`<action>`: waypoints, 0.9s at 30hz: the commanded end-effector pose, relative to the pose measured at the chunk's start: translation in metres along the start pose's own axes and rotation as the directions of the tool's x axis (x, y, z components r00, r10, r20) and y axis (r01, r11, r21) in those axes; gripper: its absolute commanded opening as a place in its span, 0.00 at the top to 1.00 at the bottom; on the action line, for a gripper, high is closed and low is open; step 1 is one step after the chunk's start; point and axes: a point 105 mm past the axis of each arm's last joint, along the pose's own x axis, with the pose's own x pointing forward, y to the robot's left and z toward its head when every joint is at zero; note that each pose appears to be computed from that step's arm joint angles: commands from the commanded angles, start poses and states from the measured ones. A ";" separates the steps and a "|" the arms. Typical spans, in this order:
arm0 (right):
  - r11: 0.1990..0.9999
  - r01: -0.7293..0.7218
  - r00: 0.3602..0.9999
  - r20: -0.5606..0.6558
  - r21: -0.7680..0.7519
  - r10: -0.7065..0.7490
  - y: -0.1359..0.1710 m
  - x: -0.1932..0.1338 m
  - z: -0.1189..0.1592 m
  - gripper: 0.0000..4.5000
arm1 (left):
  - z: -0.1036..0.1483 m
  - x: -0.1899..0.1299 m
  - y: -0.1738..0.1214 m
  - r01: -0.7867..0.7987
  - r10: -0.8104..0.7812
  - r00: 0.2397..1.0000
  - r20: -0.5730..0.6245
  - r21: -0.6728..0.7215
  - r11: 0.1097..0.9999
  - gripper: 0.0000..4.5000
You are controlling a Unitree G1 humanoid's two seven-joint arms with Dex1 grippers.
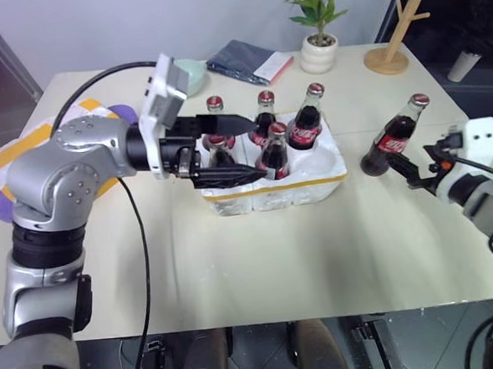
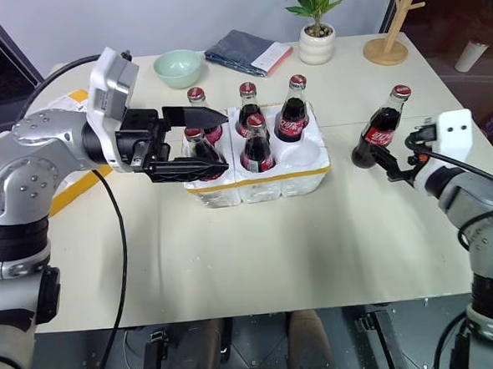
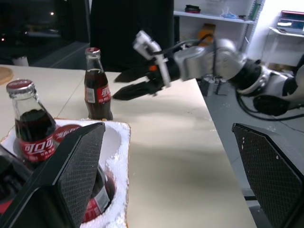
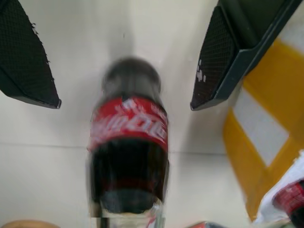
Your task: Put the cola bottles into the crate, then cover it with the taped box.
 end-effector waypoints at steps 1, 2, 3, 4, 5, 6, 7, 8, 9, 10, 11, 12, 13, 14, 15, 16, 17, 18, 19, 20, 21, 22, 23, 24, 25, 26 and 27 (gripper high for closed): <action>1.000 0.011 0.998 0.067 -0.008 -0.010 -0.004 0.008 0.013 0.01 | 0.009 -0.001 -0.004 -0.003 0.003 1.000 -0.003 0.057 0.998 0.00; 1.000 0.002 0.997 0.078 0.005 -0.002 -0.004 0.011 0.015 0.01 | 0.008 -0.002 -0.004 -0.007 0.007 1.000 -0.004 0.055 0.998 0.00; 1.000 -0.008 0.996 0.088 0.021 0.006 -0.003 0.014 0.016 0.01 | 0.008 -0.003 -0.004 -0.011 0.012 1.000 -0.005 0.054 0.998 0.00; 0.999 -0.016 0.996 0.093 0.028 0.014 -0.002 0.016 0.017 0.01 | 0.008 -0.004 -0.004 -0.015 0.016 1.000 -0.007 0.053 0.998 0.00; 1.000 -0.022 0.995 0.096 0.022 0.019 -0.002 0.019 0.017 0.01 | 0.008 -0.004 -0.004 -0.018 0.019 1.000 -0.008 0.053 0.998 0.00; 1.000 -0.026 0.995 0.097 0.015 0.025 -0.001 0.022 0.017 0.01 | 0.007 -0.005 -0.004 -0.022 0.023 1.000 -0.012 0.053 0.998 0.00; 0.999 -0.035 0.995 0.099 0.009 0.033 0.000 0.025 0.017 0.01 | 0.006 -0.005 -0.004 -0.026 0.027 1.000 -0.016 0.054 0.998 0.00; 0.999 -0.041 0.994 0.101 0.009 0.040 0.001 0.029 0.017 0.01 | 0.005 -0.005 -0.005 -0.028 0.029 0.999 -0.019 0.056 0.998 0.00; 0.999 -0.045 0.994 0.103 0.013 0.044 0.001 0.032 0.017 0.01 | 0.005 -0.006 -0.005 -0.030 0.031 0.999 -0.020 0.057 0.998 0.00; 0.999 -0.041 0.994 0.101 0.015 0.039 0.000 0.035 0.016 0.01 | 0.005 -0.006 -0.005 -0.032 0.033 0.999 -0.019 0.057 0.998 0.00; 0.999 -0.037 0.994 0.099 0.016 0.035 -0.002 0.038 0.015 0.01 | 0.006 -0.006 -0.005 -0.033 0.034 0.999 -0.018 0.058 0.998 0.00; 0.999 -0.035 0.995 0.098 0.015 0.033 -0.003 0.040 0.014 0.01 | 0.006 -0.006 -0.005 -0.036 0.037 0.999 -0.017 0.059 0.998 0.00; 0.999 -0.032 0.995 0.096 0.015 0.031 -0.004 0.042 0.014 0.06 | 0.007 -0.006 -0.004 -0.038 0.039 0.999 -0.016 0.060 0.997 0.00; 1.000 -0.025 0.995 0.098 0.008 0.024 -0.005 0.043 0.015 0.12 | 0.007 -0.006 -0.004 -0.040 0.041 0.999 -0.016 0.061 0.997 0.00; 1.000 -0.019 0.995 0.101 0.002 0.019 -0.006 0.044 0.016 0.18 | 0.007 -0.006 -0.004 -0.043 0.044 0.999 -0.015 0.062 0.997 0.00; 1.000 -0.018 0.994 0.105 -0.002 0.018 -0.006 0.044 0.017 0.29 | 0.007 -0.007 -0.004 -0.045 0.046 0.999 -0.015 0.062 0.997 0.00; 1.000 -0.020 0.994 0.107 -0.004 0.020 -0.006 0.044 0.018 0.38 | 0.007 -0.007 -0.004 -0.049 0.050 0.999 -0.015 0.062 0.997 0.00; 1.000 -0.022 0.994 0.108 -0.006 0.022 -0.006 0.044 0.019 0.39 | 0.007 -0.008 -0.003 -0.052 0.053 0.998 -0.015 0.062 0.997 0.00; 1.000 -0.020 0.994 0.109 -0.014 0.022 -0.006 0.044 0.020 0.39 | 0.006 -0.008 -0.003 -0.054 0.055 0.998 -0.015 0.062 0.997 0.00; 1.000 -0.017 0.993 0.119 -0.020 0.019 -0.007 0.042 0.023 0.39 | 0.006 -0.008 -0.003 -0.056 0.057 0.998 -0.015 0.063 0.996 0.00; 1.000 -0.017 0.990 0.138 -0.017 0.019 -0.007 0.041 0.029 0.39 | 0.006 -0.008 -0.003 -0.057 0.058 0.998 -0.015 0.063 0.996 0.00; 1.000 -0.023 0.985 0.173 -0.020 0.026 -0.006 0.037 0.039 0.39 | 0.006 -0.008 -0.003 -0.060 0.061 0.998 -0.015 0.064 0.996 0.00; 0.999 -0.033 0.977 0.209 -0.025 0.037 -0.004 0.034 0.049 0.39 | 0.007 -0.009 -0.002 -0.062 0.063 0.998 -0.014 0.064 0.996 0.00; 0.998 -0.050 0.965 0.257 -0.027 0.055 0.000 0.029 0.063 0.39 | 0.007 -0.009 -0.002 -0.064 0.065 0.998 -0.014 0.065 0.996 0.00; 0.997 -0.071 0.951 0.300 -0.021 0.074 0.003 0.024 0.076 0.39 | 0.007 -0.010 -0.002 -0.066 0.067 0.998 -0.013 0.065 0.996 0.00; 0.995 -0.094 0.938 0.335 -0.015 0.094 0.007 0.020 0.087 0.39 | 0.007 -0.010 -0.002 -0.069 0.070 0.997 -0.012 0.065 0.996 0.00; 0.993 -0.121 0.924 0.365 -0.013 0.117 0.011 0.016 0.096 0.39 | 0.007 -0.011 -0.001 -0.072 0.073 0.997 -0.011 0.064 0.995 0.00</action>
